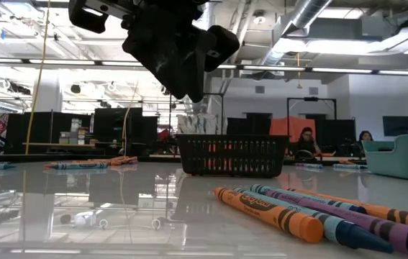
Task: Sort crayons
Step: Put the orange crayon into the orange bin
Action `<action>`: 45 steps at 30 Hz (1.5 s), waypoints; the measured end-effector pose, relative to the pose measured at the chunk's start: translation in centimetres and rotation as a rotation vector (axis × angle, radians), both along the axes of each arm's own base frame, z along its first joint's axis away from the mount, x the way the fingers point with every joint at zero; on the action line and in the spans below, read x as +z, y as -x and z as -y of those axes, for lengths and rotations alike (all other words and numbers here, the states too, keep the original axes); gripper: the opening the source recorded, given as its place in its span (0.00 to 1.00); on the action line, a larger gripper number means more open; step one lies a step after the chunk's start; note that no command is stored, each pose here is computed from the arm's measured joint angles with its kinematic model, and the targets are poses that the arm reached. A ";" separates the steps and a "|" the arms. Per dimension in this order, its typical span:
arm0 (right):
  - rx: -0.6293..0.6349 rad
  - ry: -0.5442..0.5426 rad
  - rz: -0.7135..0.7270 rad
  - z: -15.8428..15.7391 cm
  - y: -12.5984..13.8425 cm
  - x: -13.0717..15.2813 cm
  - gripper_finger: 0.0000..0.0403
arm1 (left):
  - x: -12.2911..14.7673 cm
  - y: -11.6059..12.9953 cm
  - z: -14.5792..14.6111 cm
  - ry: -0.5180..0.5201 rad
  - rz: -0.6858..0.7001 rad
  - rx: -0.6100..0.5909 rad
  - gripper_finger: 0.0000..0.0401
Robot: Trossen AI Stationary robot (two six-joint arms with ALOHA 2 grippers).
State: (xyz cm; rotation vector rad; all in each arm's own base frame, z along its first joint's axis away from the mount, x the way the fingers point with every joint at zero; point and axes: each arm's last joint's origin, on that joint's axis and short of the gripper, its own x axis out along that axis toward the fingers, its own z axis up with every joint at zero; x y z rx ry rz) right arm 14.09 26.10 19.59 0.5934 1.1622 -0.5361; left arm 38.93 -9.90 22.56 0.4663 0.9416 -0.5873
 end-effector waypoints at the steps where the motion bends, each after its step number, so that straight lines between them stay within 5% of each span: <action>1: 0.001 0.015 -0.023 -0.4 -0.1 -0.1 0.29 | 0.0 0.0 0.0 0.001 0.005 0.000 0.20; 12: -0.039 0.149 -0.196 -1.9 -1.1 -3.1 0.29 | 0.1 -0.3 0.1 0.012 0.029 -0.002 0.20; 32: -0.100 0.127 -0.172 -0.9 -0.7 -5.7 0.29 | 0.1 -0.2 0.1 0.012 0.015 0.005 0.20; 41: -0.103 0.135 -0.184 -0.8 -0.8 -5.7 0.03 | 0.0 -0.1 0.0 0.010 0.011 0.002 0.20; 45: -0.115 0.140 -0.196 -0.6 -0.8 -5.7 0.01 | 0.0 -0.2 0.0 -0.009 0.016 0.011 0.20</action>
